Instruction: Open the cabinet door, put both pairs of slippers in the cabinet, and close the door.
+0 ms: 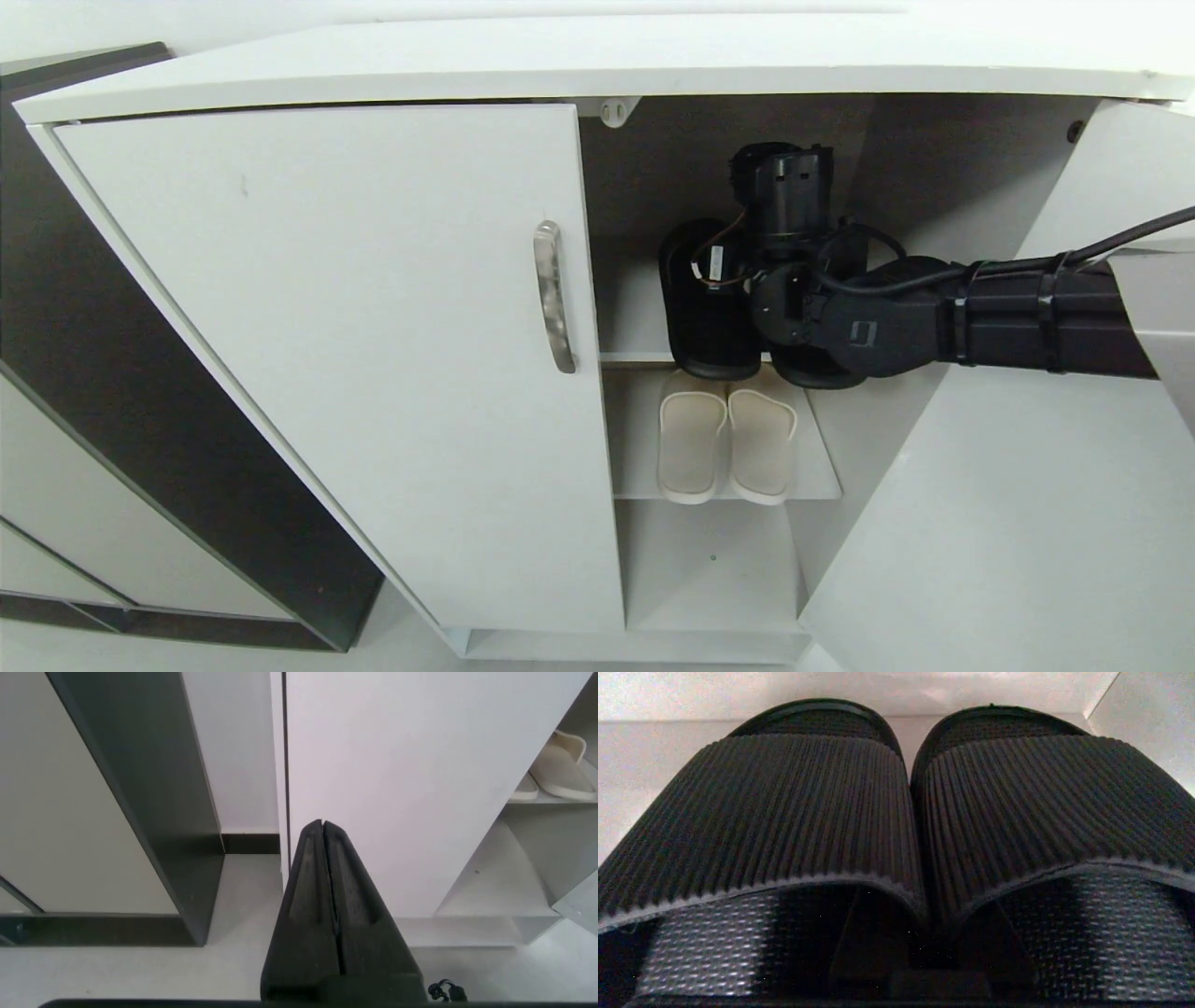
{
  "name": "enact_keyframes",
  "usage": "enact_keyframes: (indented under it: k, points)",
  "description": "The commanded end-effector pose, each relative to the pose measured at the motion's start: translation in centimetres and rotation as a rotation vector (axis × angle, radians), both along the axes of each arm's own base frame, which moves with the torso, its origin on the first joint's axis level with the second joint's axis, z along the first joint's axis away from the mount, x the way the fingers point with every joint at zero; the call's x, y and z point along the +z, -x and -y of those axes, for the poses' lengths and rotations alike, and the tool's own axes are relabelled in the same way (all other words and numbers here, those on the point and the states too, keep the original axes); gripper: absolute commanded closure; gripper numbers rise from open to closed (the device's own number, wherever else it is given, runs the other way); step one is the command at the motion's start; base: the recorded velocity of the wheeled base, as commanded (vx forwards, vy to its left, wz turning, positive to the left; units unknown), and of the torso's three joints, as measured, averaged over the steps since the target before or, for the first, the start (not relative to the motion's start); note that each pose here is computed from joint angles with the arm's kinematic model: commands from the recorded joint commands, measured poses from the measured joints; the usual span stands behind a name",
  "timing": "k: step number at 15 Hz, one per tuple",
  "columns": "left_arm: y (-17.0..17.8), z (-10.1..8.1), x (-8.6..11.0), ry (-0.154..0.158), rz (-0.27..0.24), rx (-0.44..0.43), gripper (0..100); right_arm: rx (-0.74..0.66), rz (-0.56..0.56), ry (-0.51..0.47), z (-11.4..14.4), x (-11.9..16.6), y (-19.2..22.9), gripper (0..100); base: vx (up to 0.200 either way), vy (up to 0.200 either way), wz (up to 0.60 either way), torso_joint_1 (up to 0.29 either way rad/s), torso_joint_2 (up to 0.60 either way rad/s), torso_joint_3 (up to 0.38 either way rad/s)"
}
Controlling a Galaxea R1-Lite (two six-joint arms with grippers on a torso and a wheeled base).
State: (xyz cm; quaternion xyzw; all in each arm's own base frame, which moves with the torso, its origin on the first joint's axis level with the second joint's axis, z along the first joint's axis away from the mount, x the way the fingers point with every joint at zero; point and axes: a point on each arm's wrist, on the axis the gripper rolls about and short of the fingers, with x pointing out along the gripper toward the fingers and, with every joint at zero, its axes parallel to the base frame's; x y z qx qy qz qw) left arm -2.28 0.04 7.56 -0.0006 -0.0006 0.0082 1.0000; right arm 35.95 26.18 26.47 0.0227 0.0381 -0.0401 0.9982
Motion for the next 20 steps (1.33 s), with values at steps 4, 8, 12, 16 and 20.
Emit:
enact_keyframes:
  k: [4,8,12,16,20]
  points:
    - [0.0,0.0,0.0,0.0,0.0,0.0,100,0.001,-0.004,0.003,-0.2,-0.3,-0.1,0,0.0,0.0,0.0,0.0,0.0,0.0]
    - [0.0,0.0,0.0,0.0,0.0,0.0,100,0.033,-0.02,0.014,-0.2,0.1,2.1,0,0.0,0.0,0.0,0.0,0.0,0.0]
    - [0.0,0.0,0.0,0.0,0.0,-0.001,100,0.084,-0.006,-0.003,0.4,1.6,6.7,0,0.0,0.0,0.0,0.0,0.0,0.0]
    - [0.0,0.0,0.0,-0.001,0.0,-0.001,100,0.189,0.011,-0.018,1.4,0.7,13.4,0,0.0,0.0,0.0,0.0,0.0,0.0]
    - [0.0,0.0,0.0,-0.003,0.0,-0.001,100,0.286,0.045,-0.044,3.4,-1.1,18.4,100,0.0,0.0,0.0,0.0,0.0,0.0]
